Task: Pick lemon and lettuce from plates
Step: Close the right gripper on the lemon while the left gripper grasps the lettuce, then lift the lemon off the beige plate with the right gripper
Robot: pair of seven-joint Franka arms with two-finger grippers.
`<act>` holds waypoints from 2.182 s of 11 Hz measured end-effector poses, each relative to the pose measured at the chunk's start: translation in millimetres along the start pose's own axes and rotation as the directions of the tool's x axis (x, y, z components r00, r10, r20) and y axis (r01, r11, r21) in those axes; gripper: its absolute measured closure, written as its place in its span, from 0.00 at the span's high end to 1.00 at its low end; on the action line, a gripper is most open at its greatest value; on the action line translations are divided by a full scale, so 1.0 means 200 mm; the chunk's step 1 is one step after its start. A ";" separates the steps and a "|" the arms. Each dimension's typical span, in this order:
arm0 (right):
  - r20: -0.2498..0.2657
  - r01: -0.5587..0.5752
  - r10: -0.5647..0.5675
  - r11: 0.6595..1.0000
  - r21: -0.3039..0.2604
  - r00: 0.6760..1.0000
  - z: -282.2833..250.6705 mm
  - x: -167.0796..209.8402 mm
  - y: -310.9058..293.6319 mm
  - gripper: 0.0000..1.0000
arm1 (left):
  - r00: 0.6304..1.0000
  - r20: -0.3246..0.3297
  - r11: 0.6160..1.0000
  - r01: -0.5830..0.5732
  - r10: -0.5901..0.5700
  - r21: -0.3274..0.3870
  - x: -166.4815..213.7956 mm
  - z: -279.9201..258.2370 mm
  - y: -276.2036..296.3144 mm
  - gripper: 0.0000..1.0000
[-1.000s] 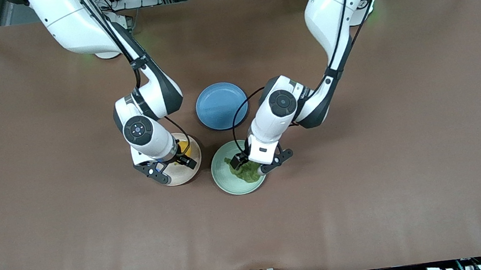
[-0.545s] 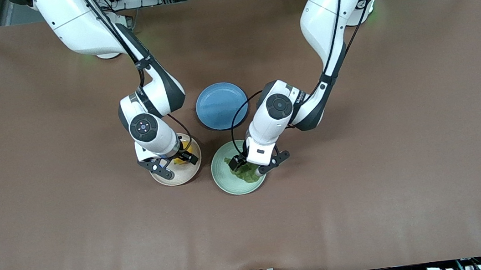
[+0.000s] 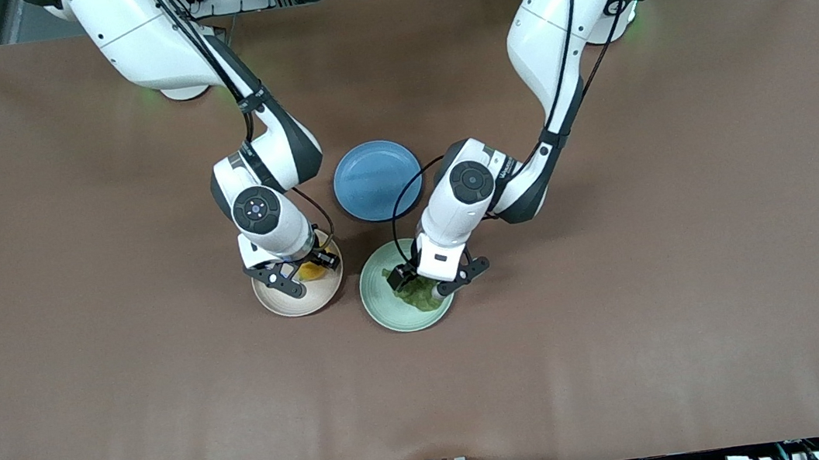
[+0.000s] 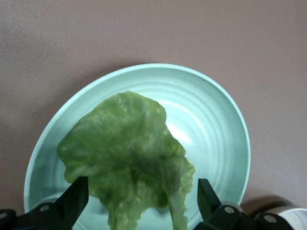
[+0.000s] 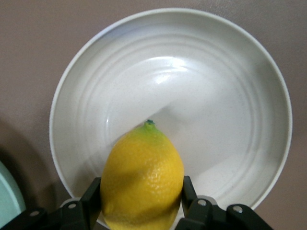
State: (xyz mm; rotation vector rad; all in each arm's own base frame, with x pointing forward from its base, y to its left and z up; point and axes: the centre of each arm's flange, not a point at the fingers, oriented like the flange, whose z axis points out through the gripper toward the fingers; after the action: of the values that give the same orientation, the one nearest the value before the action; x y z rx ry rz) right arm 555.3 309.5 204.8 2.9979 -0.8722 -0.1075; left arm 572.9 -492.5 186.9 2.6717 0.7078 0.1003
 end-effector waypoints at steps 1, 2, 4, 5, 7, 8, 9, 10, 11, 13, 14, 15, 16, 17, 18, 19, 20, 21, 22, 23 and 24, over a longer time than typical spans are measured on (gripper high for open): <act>-0.002 -0.002 0.002 1.000 0.000 1.000 0.00 0.01 0.00 0.69 | 1.000 -0.001 1.000 0.001 -0.001 0.001 0.00 0.02 -0.01 1.00; -0.006 -0.001 0.001 1.000 0.001 1.000 -0.01 0.02 0.01 0.69 | 1.000 -0.002 1.000 0.002 -0.002 -0.001 0.00 0.04 -0.02 1.00; -0.007 0.030 -0.030 1.000 -0.006 1.000 -0.05 0.07 0.04 0.69 | 1.000 -0.003 1.000 0.003 -0.003 0.000 0.00 0.05 -0.03 1.00; 0.005 0.058 -0.058 0.998 -0.020 0.998 -0.11 0.12 0.08 0.69 | 1.000 -0.003 1.000 0.003 -0.003 0.000 0.00 0.06 -0.03 1.00; 0.040 0.123 -0.121 0.992 -0.034 0.992 -0.30 0.27 0.22 0.69 | 1.000 -0.004 1.000 0.003 -0.003 -0.001 0.00 0.05 -0.03 0.91; 0.059 0.154 -0.152 0.987 -0.035 0.987 -0.41 0.35 0.31 0.69 | 1.000 -0.004 1.000 0.003 -0.003 -0.002 0.00 0.05 -0.03 0.83; 0.081 0.186 -0.182 0.982 -0.037 0.980 -0.49 0.43 0.41 0.69 | 1.000 -0.005 1.000 0.002 -0.002 -0.003 0.00 0.05 -0.02 0.70; 0.111 0.225 -0.220 0.973 -0.040 0.969 -0.56 0.51 0.52 0.69 | 1.000 -0.005 1.000 0.002 -0.002 -0.004 0.00 0.05 -0.02 0.55; 0.138 0.264 -0.256 0.964 -0.037 0.957 -0.61 0.58 0.62 0.69 | 1.000 -0.005 1.000 -0.001 0.001 -0.004 0.00 0.05 -0.02 0.52; 0.194 0.336 -0.326 0.941 -0.024 0.925 -0.64 0.72 0.84 0.69 | 1.000 -0.006 1.000 -0.004 0.004 -0.003 0.00 0.05 -0.02 0.45; 0.214 0.376 -0.366 0.927 -0.009 0.906 -0.63 0.79 0.95 0.69 | 1.000 -0.006 1.000 -0.004 0.004 -0.003 0.00 0.05 -0.02 0.40; 0.225 0.415 -0.407 0.910 0.010 0.885 -0.63 0.86 1.04 0.69 | 1.000 -0.006 1.000 -0.006 0.006 -0.002 -0.01 0.05 -0.02 0.37; 0.233 0.459 -0.453 0.888 0.031 0.861 -0.63 0.92 1.14 0.69 | 1.000 -0.008 1.000 -0.009 0.009 -0.002 -0.01 0.05 -0.02 0.30; 0.235 0.509 -0.499 0.860 0.021 0.834 -0.63 0.97 1.22 0.69 | 1.000 -0.008 1.000 -0.015 0.015 -0.002 -0.01 0.05 -0.02 0.25; 0.242 0.548 -0.532 0.836 0.001 0.811 -0.61 1.01 1.30 0.69 | 1.000 -0.009 1.000 -0.016 0.016 -0.003 -0.01 0.05 -0.01 0.21; 0.250 0.575 -0.557 0.818 0.000 0.792 -0.59 1.03 1.37 0.69 | 1.000 -0.009 1.000 -0.018 0.018 -0.004 -0.01 0.05 -0.01 0.07; 0.246 0.592 -0.575 0.806 0.006 0.780 -0.57 1.05 1.42 0.69 | 1.000 -0.010 1.000 -0.018 0.018 -0.005 0.00 0.05 -0.01 0.05; 0.230 0.606 -0.592 0.795 0.010 0.772 -0.52 1.06 1.46 0.69 | 1.000 -0.012 1.000 -0.019 0.019 -0.007 0.00 0.04 0.00 0.02; 0.209 0.623 -0.611 0.782 0.010 0.764 -0.45 1.06 1.48 0.69 | 1.000 -0.011 1.000 -0.019 0.019 -0.005 0.00 0.04 0.00 0.02; 0.187 0.638 -0.628 0.770 0.011 0.755 -0.38 1.05 1.52 0.69 | 1.000 -0.011 1.000 -0.023 0.023 0.000 0.00 0.03 0.00 0.02; 0.167 0.655 -0.648 0.755 0.014 0.743 -0.29 1.05 1.60 0.69 | 1.000 -0.012 1.000 -0.028 0.028 0.005 0.01 0.02 0.01 0.02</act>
State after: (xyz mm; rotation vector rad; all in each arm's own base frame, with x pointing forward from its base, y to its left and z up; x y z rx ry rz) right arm 565.2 -74.5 261.8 3.1199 0.2341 -0.3755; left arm 576.4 -494.4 183.2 2.6884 0.6753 0.1222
